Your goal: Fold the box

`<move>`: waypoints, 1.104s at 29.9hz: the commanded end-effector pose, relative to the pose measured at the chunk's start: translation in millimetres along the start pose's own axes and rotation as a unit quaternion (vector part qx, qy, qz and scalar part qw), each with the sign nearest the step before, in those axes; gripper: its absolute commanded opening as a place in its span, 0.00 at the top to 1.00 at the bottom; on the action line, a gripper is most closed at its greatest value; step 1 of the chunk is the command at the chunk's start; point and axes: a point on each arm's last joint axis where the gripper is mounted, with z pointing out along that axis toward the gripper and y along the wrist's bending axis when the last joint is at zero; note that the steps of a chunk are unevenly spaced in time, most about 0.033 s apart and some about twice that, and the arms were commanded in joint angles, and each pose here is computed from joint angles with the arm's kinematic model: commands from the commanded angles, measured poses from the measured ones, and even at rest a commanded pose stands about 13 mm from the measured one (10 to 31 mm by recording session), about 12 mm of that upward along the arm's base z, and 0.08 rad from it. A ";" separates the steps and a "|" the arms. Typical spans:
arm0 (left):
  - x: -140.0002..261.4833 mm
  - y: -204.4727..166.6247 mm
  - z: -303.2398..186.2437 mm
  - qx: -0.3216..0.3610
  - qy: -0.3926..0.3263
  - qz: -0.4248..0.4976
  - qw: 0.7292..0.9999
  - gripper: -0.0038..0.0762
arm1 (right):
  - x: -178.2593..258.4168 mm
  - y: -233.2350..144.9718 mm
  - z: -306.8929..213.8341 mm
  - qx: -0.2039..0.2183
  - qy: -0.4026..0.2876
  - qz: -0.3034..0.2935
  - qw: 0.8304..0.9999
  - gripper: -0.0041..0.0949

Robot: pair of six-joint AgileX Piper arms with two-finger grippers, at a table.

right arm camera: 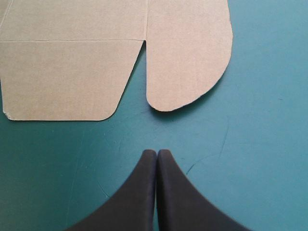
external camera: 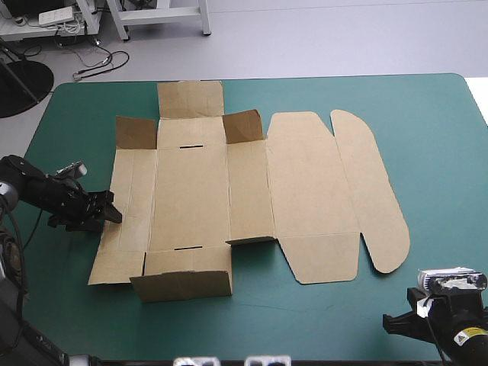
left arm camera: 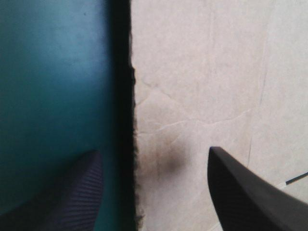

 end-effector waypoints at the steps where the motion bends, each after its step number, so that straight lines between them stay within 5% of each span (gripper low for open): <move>1: 3.1 -14.5 -8.9 0.036 0.002 0.008 0.999 0.41 | -11.1 0.0 -5.1 0.003 -0.036 -0.001 0.999 0.97; 17: 34.0 -14.7 39.3 0.134 -0.002 -0.024 0.991 0.45 | -11.1 0.0 -5.1 0.003 -0.036 -0.001 0.999 0.97; 21: 31.2 -14.9 39.1 0.136 -0.017 -0.028 0.990 0.64 | -11.1 0.0 -5.1 0.003 -0.036 -0.001 0.999 0.97; 24: 26.4 -14.7 38.5 0.135 -0.040 -0.035 0.989 0.97 | -11.1 0.0 -5.1 0.003 -0.036 -0.001 0.999 0.97; 29: 10.6 -25.9 19.7 0.145 -0.051 0.016 0.988 0.96 | -11.1 0.0 -5.1 0.003 -0.036 -0.001 0.999 0.97; 33: -8.2 -57.2 -16.5 0.086 -0.045 0.128 0.987 0.96 | -11.1 0.0 -5.1 0.003 -0.036 -0.001 0.999 0.97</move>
